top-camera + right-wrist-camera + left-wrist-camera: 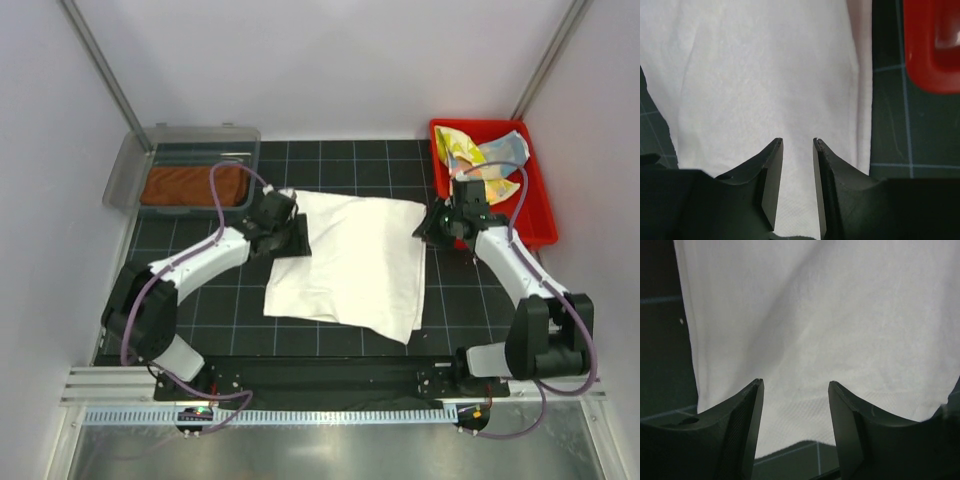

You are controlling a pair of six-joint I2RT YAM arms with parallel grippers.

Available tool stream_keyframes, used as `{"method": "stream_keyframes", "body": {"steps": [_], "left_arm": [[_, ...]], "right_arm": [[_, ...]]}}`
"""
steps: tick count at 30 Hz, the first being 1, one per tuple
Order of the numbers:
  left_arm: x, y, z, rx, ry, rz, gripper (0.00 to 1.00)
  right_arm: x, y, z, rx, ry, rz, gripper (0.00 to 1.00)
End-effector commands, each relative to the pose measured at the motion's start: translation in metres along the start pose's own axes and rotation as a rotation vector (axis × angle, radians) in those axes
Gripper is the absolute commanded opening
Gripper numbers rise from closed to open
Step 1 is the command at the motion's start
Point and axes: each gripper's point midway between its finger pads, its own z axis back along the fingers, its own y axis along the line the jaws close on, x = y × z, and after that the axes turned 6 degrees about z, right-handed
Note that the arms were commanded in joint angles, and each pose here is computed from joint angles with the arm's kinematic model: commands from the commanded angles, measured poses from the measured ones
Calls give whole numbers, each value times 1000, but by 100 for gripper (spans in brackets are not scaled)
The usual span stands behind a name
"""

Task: Fold and stack the towels
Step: Fold the towel

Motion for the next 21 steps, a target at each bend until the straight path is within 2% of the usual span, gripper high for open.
{"method": "stream_keyframes", "body": {"steps": [1,4,8,9,13,15,16,21], "left_arm": [[90,-13,7,36,-191,-70,59],[155,-14,-9,103,-223,-90,59],[196,-17,-22,140,-223,-129,59],[197,-4,-38,174,-196,-125,59],[222,8,-49,178,-215,-101,61],[231,8,-56,131,-216,-89,61],[229,9,-67,81,-179,-82,61],[227,12,-93,16,-124,-70,60]], "right_arm": [[84,8,3,-76,-198,87,38],[121,10,-19,-113,-217,136,40],[128,-4,-43,-178,-138,160,43],[133,-5,-50,-190,-126,159,44],[133,-3,-67,-163,-94,167,45],[133,-4,-73,-167,-88,166,45],[130,-7,-79,-170,-69,165,45],[126,-12,-94,-183,-37,137,45]]}}
